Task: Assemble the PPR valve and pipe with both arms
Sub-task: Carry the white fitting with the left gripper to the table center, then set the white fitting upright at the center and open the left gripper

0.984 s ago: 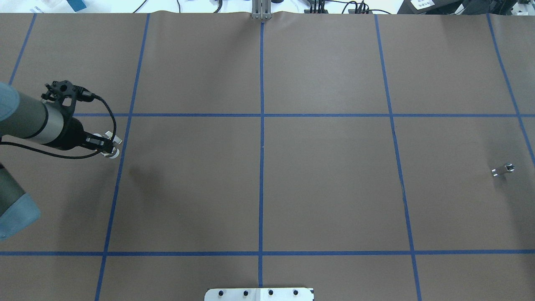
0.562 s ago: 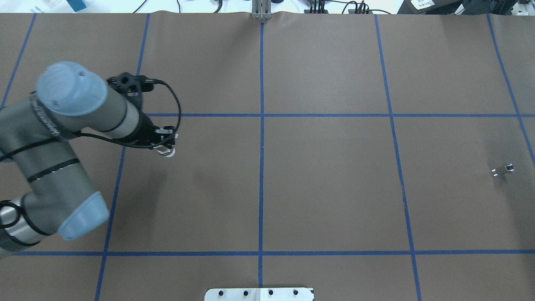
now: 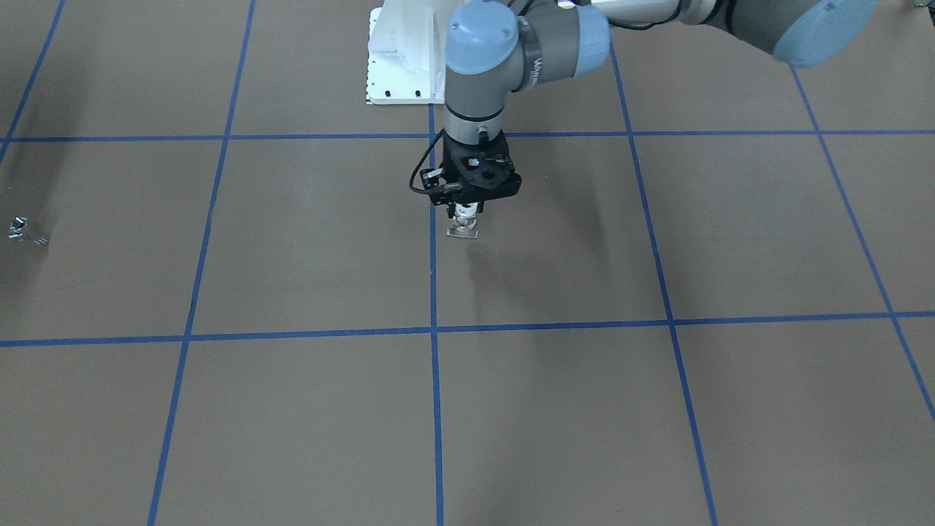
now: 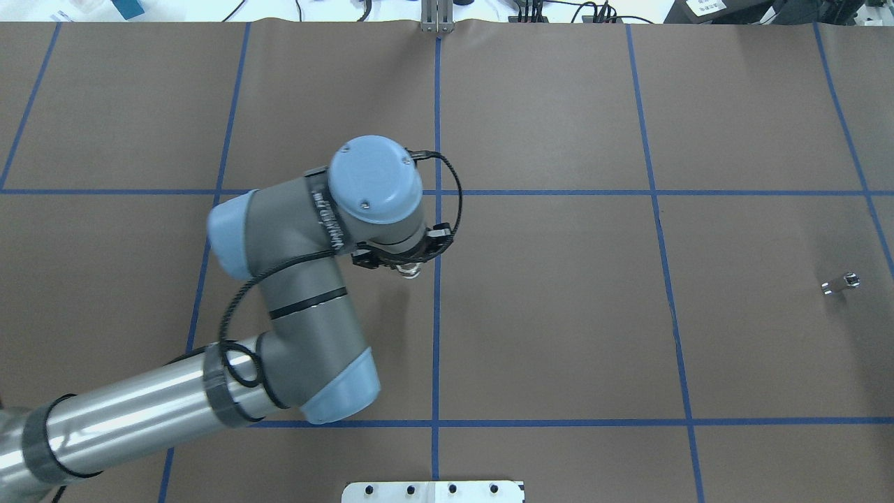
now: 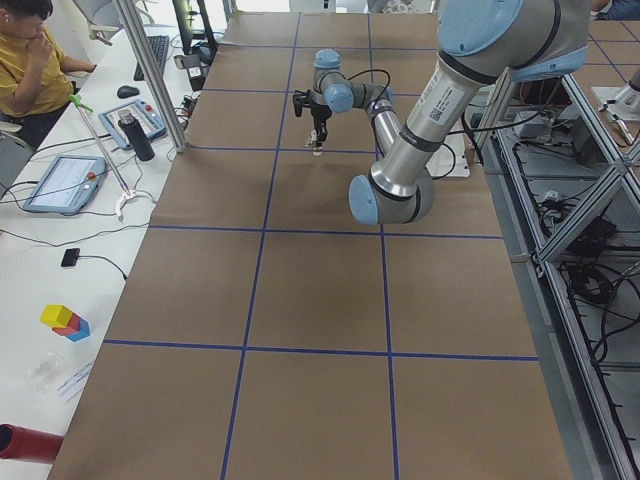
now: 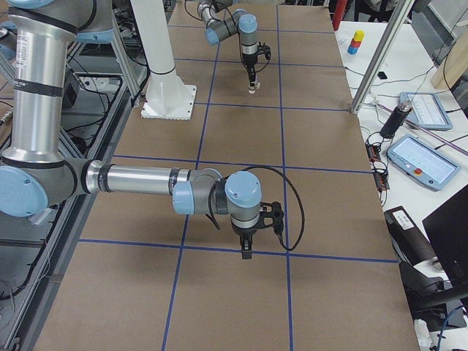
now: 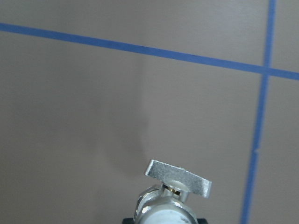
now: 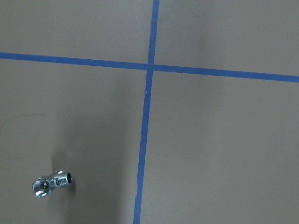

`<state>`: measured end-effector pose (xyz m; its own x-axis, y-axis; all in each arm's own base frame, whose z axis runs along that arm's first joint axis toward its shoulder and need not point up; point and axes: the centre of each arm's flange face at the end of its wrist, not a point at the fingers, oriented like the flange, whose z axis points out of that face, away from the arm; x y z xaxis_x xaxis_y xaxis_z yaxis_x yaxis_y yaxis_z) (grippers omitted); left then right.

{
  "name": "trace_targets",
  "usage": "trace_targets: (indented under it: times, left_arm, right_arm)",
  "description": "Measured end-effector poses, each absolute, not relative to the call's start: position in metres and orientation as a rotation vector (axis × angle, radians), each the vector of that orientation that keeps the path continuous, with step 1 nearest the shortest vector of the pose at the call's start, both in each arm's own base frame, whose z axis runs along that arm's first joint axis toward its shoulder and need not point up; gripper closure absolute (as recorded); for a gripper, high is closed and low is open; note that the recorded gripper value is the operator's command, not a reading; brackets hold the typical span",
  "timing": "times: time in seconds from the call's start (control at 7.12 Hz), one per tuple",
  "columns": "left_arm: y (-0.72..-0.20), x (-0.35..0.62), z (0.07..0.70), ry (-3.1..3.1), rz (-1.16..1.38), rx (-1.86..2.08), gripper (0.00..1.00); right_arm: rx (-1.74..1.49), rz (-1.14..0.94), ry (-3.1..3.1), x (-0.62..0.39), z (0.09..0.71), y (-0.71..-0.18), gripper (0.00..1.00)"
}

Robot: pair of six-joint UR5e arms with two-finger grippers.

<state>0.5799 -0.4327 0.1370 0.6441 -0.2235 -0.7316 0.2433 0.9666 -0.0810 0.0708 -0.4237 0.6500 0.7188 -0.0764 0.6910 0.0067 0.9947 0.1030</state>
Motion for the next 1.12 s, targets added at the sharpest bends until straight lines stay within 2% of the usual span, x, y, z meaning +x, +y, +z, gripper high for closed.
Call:
trace_targets:
  times: [0.42, 0.98, 1.12]
  left_arm:
    - [-0.451, 0.636, 0.119, 0.834, -0.271, 0.024, 1.0]
    - [-0.47, 0.624, 0.126, 0.823, -0.23, 0.06, 1.0]
    - [-0.474, 0.621, 0.132, 0.817, -0.226, 0.065, 0.94]
  right_arm:
    - [0.094, -0.046, -0.768, 0.071, 0.651, -0.424, 0.0]
    - [0.096, -0.047, -0.768, 0.071, 0.65, -0.425, 0.0]
    - [0.096, -0.047, -0.768, 0.07, 0.65, -0.425, 0.0]
